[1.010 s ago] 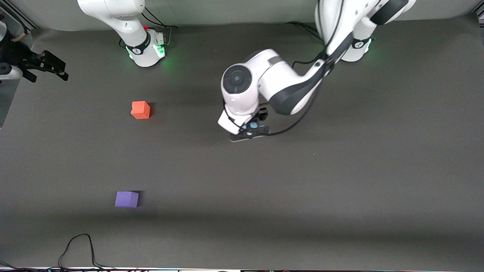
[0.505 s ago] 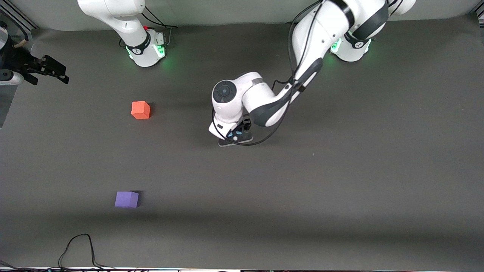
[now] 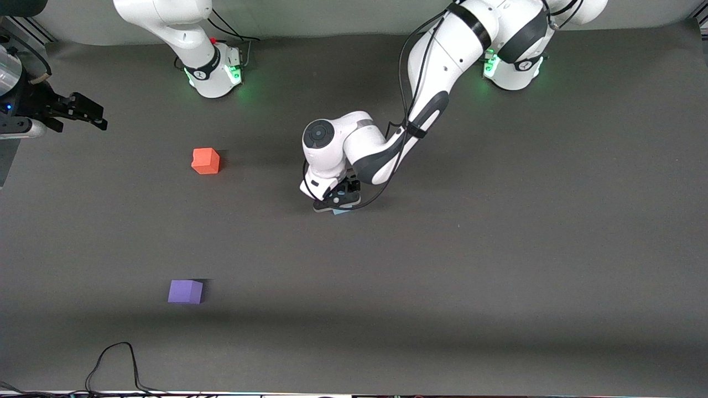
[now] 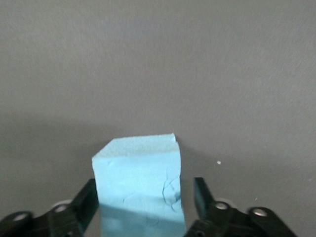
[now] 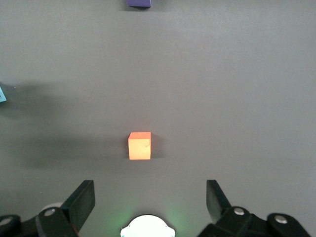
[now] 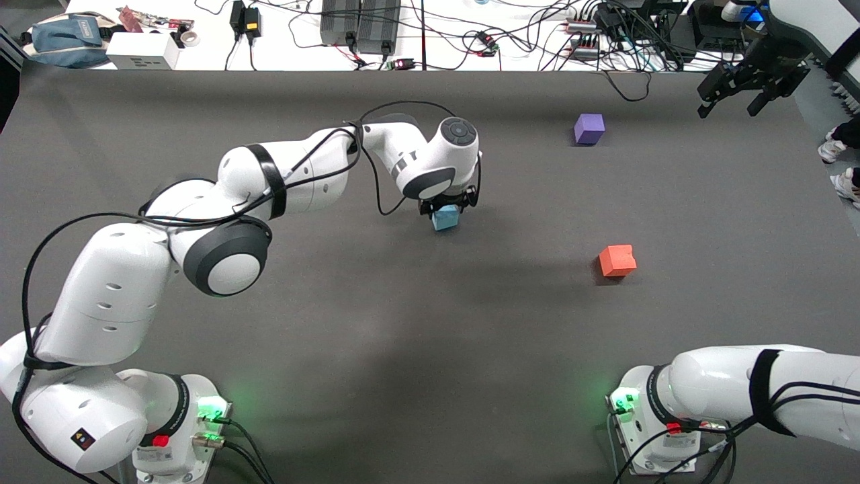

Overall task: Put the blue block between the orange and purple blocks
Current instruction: 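Carry the blue block to the table middle with the left gripper, then release the blue block with the left gripper while the right gripper reaches out, then move the right gripper over the blue block and grasp it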

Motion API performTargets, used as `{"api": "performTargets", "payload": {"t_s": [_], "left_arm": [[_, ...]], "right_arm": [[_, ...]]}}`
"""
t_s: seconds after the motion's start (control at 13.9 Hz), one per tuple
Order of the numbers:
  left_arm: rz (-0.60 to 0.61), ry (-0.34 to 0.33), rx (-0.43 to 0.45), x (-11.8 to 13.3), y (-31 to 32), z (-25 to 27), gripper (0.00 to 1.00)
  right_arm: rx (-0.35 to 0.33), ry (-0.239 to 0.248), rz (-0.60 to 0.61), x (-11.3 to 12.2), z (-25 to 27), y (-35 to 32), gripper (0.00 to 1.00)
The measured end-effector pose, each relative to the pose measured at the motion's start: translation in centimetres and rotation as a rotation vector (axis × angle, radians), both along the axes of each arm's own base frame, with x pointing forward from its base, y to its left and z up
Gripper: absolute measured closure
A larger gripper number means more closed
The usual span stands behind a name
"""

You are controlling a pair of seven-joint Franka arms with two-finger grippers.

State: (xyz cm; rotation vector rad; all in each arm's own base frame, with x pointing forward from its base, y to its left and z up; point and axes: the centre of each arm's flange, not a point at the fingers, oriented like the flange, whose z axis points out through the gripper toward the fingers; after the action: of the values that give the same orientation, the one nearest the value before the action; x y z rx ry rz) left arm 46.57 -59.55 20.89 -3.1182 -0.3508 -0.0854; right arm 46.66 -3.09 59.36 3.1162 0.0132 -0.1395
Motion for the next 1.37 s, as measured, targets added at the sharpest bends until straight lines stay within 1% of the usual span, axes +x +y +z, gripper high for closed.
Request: {"api": "performTargets", "payload": {"t_s": [0.07, 0.14, 0.29, 0.43, 0.58, 0.65, 0.79, 0.87, 0.94, 1.08, 1.23, 1.37], "left_arm": [[0.010, -0.011, -0.008, 0.7, 0.1, 0.8, 0.00], [0.026, -0.026, -0.019, 1.8, 0.6, 1.9, 0.00], [0.069, -0.050, -0.025, 5.5, 3.5, 6.1, 0.00], [0.047, -0.030, 0.004, 9.2, 8.4, 12.4, 0.00], [0.025, -0.019, 0.006, 13.1, 15.5, 19.6, 0.00], [0.022, -0.022, 0.008, 15.1, 20.3, 23.0, 0.00], [0.032, -0.023, 0.013, 18.0, 30.5, 27.4, 0.00], [0.042, -0.021, 0.021, 18.8, 35.6, 28.7, 0.00], [0.057, -0.008, 0.035, 19.1, 40.2, 29.5, 0.00], [0.061, 0.031, 0.068, 18.6, 47.4, 31.2, 0.00], [0.037, 0.073, 0.098, 17.1, 51.8, 33.0, 0.00], [0.012, 0.076, 0.129, 15.0, 53.1, 34.1, 0.00]], "right_arm": [[0.000, 0.006, 0.001, 0.1, -0.3, 0.0, 0.00], [0.000, 0.012, 0.002, 0.2, -0.5, 0.1, 0.00], [0.002, 0.019, 0.010, 0.5, -1.0, 0.6, 0.00], [0.009, 0.016, 0.039, 0.9, -1.3, 2.2, 0.00], [0.026, 0.006, 0.057, 1.5, -1.5, 4.9, 0.00], [0.032, 0.004, 0.052, 1.9, -1.7, 7.0, 0.00], [0.025, 0.013, 0.072, 2.6, -2.7, 12.4, 0.00], [0.019, 0.014, 0.100, 2.8, -3.6, 15.7, 0.00], [0.017, 0.009, 0.133, 2.9, -4.7, 19.0, 0.00], [0.030, -0.017, 0.193, 2.6, -6.7, 26.0, 0.00], [0.064, -0.021, 0.252, 2.2, -8.9, 32.2, 0.00], [0.122, -0.025, 0.307, 2.4, -11.8, 36.5, 0.00]]}}
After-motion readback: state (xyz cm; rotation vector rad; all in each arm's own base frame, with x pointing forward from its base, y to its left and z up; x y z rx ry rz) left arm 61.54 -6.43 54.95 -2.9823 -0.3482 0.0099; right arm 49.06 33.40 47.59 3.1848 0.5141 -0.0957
